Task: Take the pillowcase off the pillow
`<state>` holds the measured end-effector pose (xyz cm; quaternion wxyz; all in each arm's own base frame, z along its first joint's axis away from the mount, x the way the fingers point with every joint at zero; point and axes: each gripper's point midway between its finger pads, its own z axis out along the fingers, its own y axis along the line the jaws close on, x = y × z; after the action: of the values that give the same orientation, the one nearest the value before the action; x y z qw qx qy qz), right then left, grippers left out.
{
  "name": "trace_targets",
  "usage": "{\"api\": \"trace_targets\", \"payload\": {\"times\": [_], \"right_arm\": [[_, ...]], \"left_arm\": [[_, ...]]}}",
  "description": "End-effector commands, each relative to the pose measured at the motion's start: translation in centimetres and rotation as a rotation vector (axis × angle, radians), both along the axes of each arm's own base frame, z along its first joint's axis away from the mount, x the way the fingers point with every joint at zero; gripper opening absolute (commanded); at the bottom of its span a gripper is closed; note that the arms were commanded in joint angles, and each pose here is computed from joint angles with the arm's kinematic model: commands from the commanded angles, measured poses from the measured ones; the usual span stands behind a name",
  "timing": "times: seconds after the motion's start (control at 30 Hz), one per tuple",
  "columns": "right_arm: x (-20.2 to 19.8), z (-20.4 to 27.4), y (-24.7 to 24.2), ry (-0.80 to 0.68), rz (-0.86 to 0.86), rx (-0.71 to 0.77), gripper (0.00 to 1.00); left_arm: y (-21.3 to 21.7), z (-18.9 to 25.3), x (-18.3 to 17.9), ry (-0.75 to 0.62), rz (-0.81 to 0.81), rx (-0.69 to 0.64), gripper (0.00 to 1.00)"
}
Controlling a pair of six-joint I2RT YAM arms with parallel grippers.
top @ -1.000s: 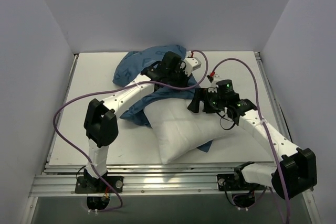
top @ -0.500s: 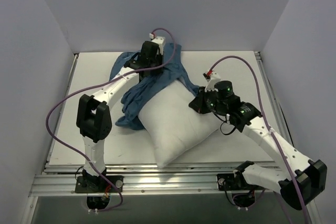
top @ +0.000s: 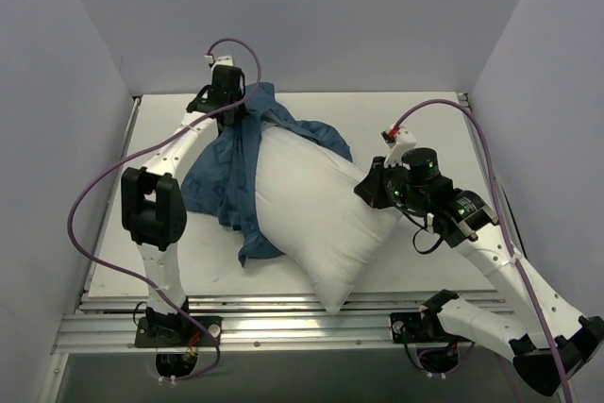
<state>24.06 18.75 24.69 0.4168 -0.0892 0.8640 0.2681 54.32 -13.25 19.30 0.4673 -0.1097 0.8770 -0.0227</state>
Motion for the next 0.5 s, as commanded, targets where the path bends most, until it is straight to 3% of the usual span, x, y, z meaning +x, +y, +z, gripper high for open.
{"api": "trace_targets", "payload": {"times": [0.0,0.1,0.17,0.2,0.23,0.33,0.37,0.43,0.47], "right_arm": [[-1.7,-1.2,-3.3,0.066,-0.091,-0.116,0.0],[-0.6,-1.3,-3.3,0.061,-0.091,-0.169,0.04],[0.3,-0.2,-2.8,0.02,-0.067,-0.18,0.21],[0.7,-0.2,-2.2,0.014,-0.051,-0.192,0.27],[1.1,0.1,-1.8,-0.001,-0.042,-0.195,0.37],[2.2,0.6,0.1,-0.048,-0.005,-0.22,0.5],[2.4,0.8,0.8,-0.062,0.009,-0.223,0.6],[3.4,0.4,1.5,-0.092,-0.007,-0.289,0.72],[3.1,0.6,3.0,-0.12,0.026,-0.299,0.76]], "left_arm": [[11.3,3.0,2.2,-0.138,0.319,0.124,0.02],[6.9,4.3,2.0,-0.168,0.149,0.011,0.04],[4.2,6.3,0.6,-0.205,0.06,-0.04,0.13],[3.1,7.2,0.1,-0.23,0.031,-0.058,0.2],[1.7,8.6,-1.5,-0.251,-0.008,-0.077,0.35],[0.0,12.0,-4.6,-0.305,-0.056,-0.164,0.63],[-0.5,11.4,-5.7,-0.283,-0.064,-0.195,0.67],[-0.7,12.3,-8.2,-0.27,-0.086,-0.237,0.75],[-0.6,10.7,-9.6,-0.217,-0.082,-0.243,0.82]]}}
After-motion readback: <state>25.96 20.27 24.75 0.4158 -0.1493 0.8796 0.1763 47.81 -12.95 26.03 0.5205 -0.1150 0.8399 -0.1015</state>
